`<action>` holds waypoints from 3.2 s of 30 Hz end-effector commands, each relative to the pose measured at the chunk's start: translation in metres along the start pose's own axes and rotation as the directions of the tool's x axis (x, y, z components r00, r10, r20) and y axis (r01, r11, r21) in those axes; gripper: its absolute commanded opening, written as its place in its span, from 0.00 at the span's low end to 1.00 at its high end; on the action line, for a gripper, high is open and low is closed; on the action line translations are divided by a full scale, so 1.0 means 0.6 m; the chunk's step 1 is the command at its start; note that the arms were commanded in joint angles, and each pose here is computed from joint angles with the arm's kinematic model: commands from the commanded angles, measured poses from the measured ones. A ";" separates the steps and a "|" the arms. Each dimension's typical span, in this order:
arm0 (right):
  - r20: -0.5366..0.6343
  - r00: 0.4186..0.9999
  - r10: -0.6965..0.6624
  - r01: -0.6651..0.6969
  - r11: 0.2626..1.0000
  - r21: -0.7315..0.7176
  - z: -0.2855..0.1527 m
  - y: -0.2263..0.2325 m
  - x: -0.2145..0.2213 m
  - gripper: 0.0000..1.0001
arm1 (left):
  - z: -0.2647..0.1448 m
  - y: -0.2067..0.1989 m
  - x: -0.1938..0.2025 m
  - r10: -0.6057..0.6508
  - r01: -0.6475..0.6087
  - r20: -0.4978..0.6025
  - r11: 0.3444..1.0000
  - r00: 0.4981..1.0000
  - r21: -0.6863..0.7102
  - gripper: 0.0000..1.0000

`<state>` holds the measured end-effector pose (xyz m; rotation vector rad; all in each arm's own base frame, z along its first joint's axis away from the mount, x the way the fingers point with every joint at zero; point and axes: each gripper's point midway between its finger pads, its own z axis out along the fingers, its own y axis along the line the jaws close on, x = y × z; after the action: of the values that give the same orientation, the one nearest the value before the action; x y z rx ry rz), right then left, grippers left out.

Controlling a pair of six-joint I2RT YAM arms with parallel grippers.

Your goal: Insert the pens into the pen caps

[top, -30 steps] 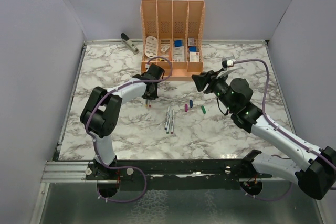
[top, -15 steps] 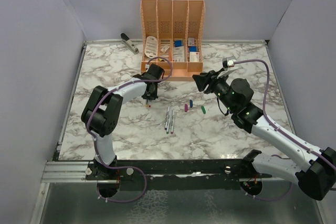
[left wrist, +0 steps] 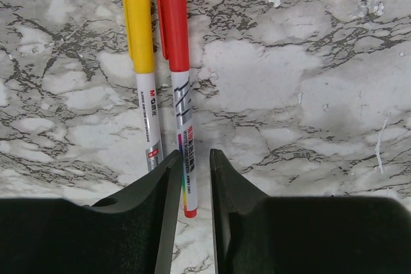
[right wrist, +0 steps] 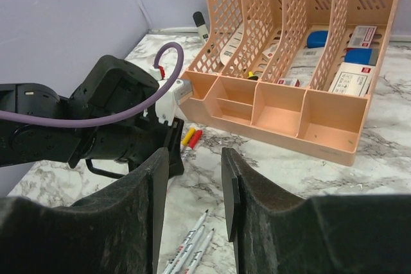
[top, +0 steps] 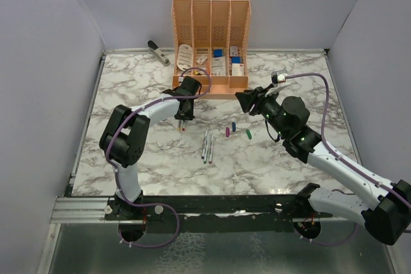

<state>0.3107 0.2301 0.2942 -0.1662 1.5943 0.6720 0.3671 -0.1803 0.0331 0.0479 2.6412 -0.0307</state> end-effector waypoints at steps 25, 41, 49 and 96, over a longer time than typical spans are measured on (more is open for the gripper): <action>-0.059 0.994 0.096 -0.078 0.964 0.253 -0.020 -0.077 0.055 0.68 | -0.128 -0.060 0.019 0.041 -0.054 0.062 0.970 0.997 0.236 0.26; -0.126 0.984 0.128 -0.084 0.948 0.307 -0.030 -0.097 0.088 0.85 | -0.152 -0.107 0.154 0.163 -0.143 -0.054 0.953 0.985 0.266 0.25; -0.133 0.981 0.139 -0.094 0.950 0.297 -0.037 -0.094 0.092 0.84 | -0.143 -0.114 0.176 0.185 -0.158 -0.085 0.952 0.979 0.261 0.30; -0.142 0.974 0.174 -0.130 0.952 0.277 -0.038 -0.081 0.090 0.79 | -0.099 -0.130 0.169 0.234 -0.210 -0.080 0.950 0.969 0.233 0.35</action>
<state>0.3073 0.1938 0.2212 0.1042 1.8643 0.5476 0.2361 -0.2446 0.0313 0.4254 2.7537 -0.2434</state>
